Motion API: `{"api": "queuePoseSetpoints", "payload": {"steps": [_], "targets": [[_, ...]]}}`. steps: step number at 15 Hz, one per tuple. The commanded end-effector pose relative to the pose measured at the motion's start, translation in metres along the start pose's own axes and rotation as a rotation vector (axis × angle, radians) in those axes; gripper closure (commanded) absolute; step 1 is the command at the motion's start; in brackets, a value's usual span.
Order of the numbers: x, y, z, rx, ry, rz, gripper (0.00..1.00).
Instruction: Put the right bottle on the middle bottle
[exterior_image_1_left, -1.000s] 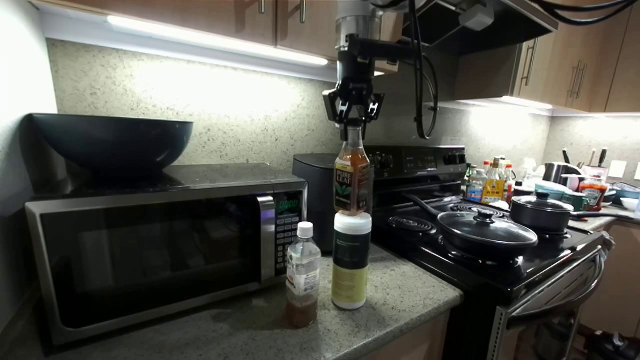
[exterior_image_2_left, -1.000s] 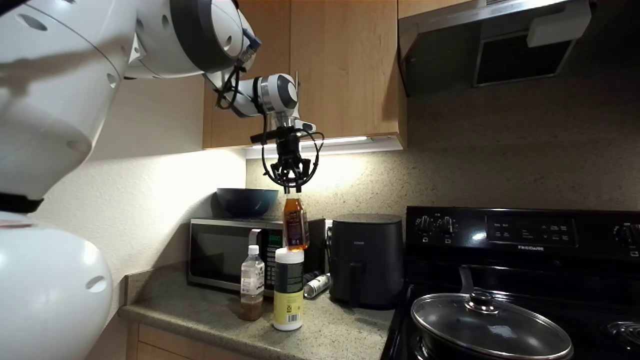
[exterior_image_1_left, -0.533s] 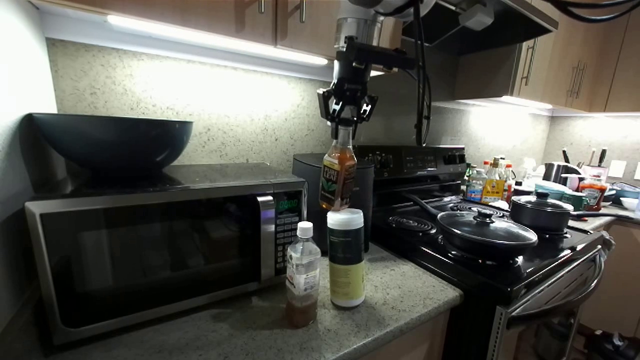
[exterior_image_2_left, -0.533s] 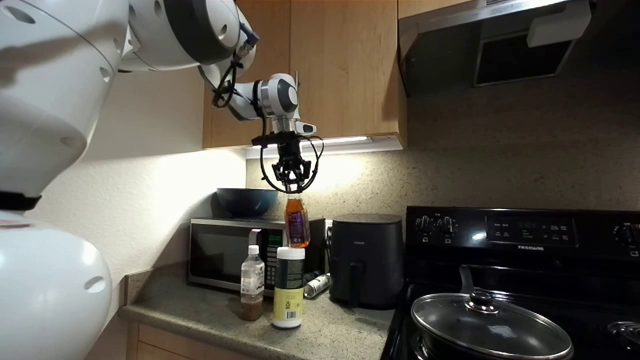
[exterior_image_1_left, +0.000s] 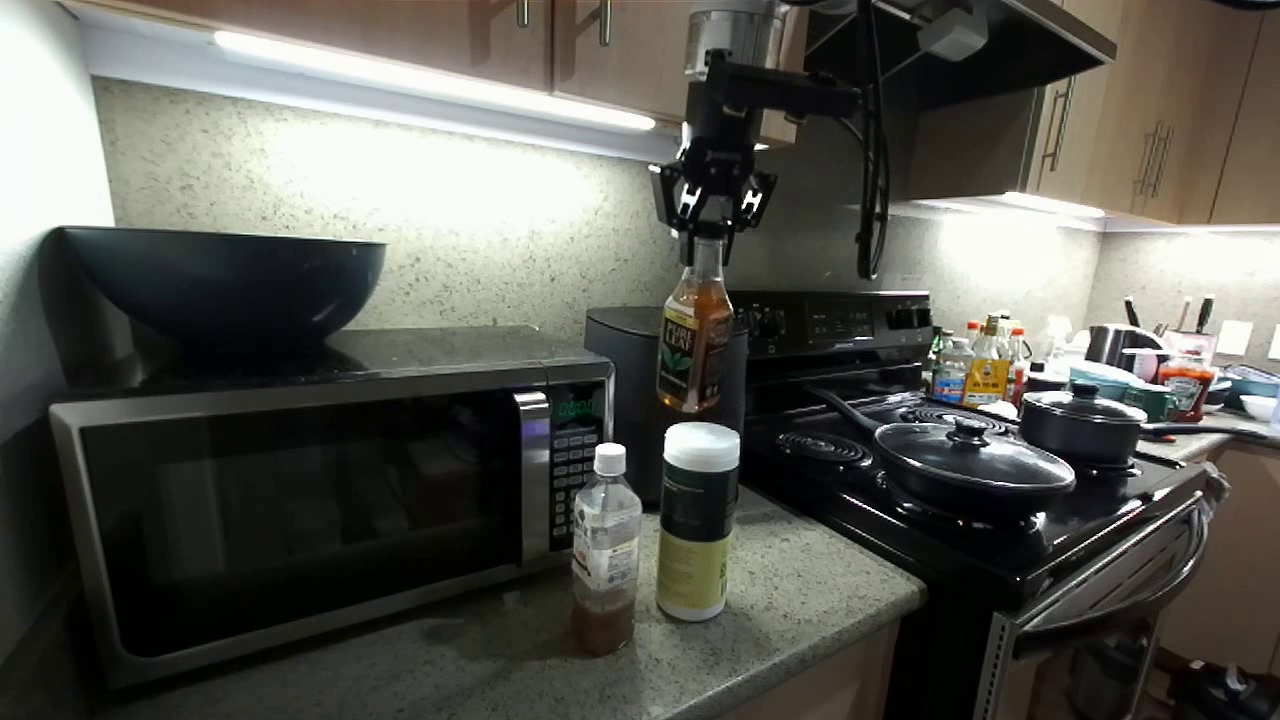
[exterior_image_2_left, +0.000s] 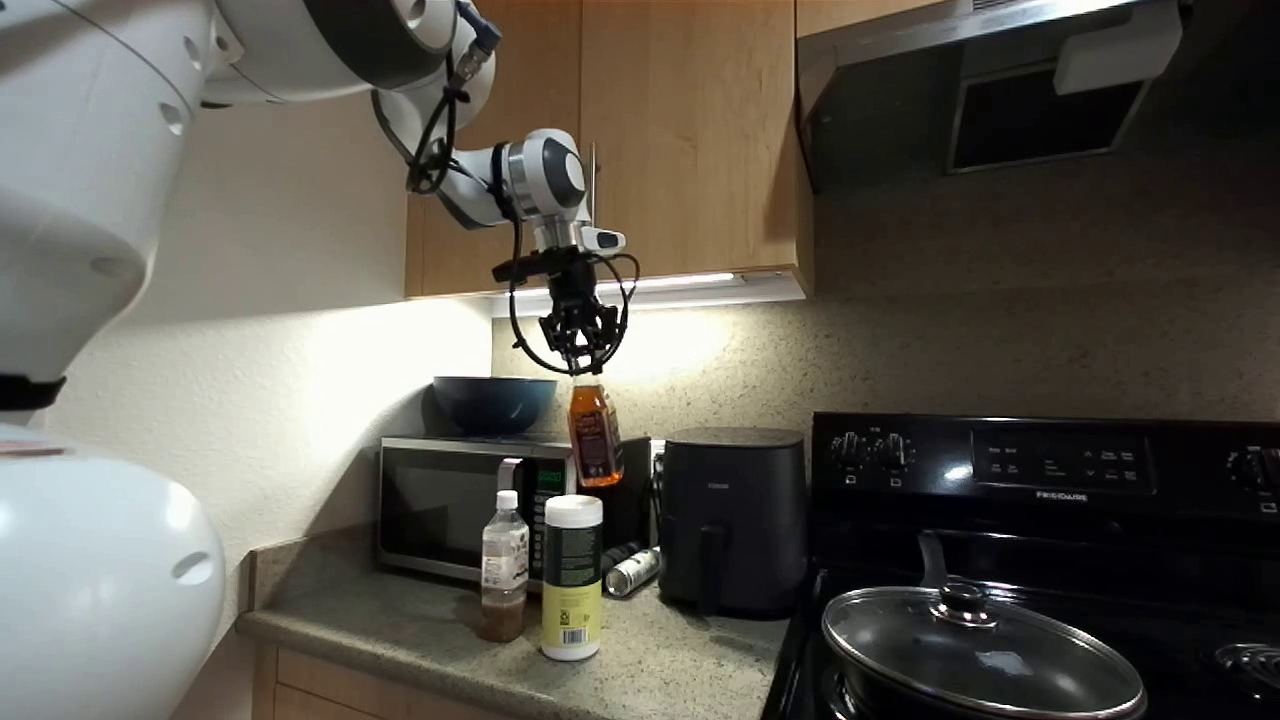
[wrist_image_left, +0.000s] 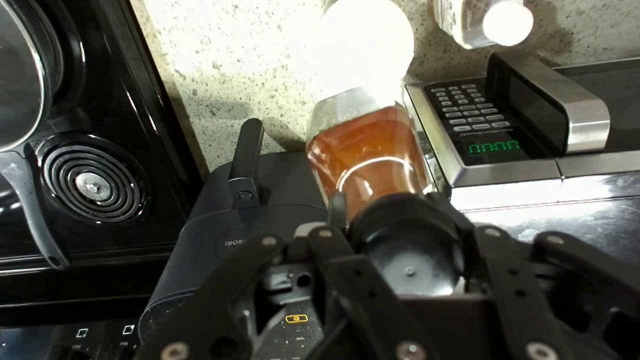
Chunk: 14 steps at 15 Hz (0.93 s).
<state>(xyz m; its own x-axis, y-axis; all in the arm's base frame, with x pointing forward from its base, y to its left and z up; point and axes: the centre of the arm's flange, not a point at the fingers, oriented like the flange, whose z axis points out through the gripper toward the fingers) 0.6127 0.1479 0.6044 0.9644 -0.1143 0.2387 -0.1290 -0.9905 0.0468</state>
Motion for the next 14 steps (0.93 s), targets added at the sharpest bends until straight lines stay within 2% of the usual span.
{"api": "queuePoseSetpoints", "payload": {"steps": [1, 5, 7, 8, 10, 11, 14], "targets": [[-0.031, -0.003, -0.033, 0.003, 0.047, 0.009, 0.82], [-0.051, -0.012, -0.045, 0.004, 0.047, -0.012, 0.82], [-0.056, -0.009, -0.041, -0.007, 0.074, 0.018, 0.82], [-0.036, -0.018, -0.034, 0.014, 0.025, -0.018, 0.57], [-0.042, -0.017, -0.033, 0.003, 0.026, -0.007, 0.57], [-0.043, -0.016, -0.033, 0.001, 0.025, -0.007, 0.82], [-0.037, -0.013, -0.021, 0.037, -0.028, -0.013, 0.82]]}}
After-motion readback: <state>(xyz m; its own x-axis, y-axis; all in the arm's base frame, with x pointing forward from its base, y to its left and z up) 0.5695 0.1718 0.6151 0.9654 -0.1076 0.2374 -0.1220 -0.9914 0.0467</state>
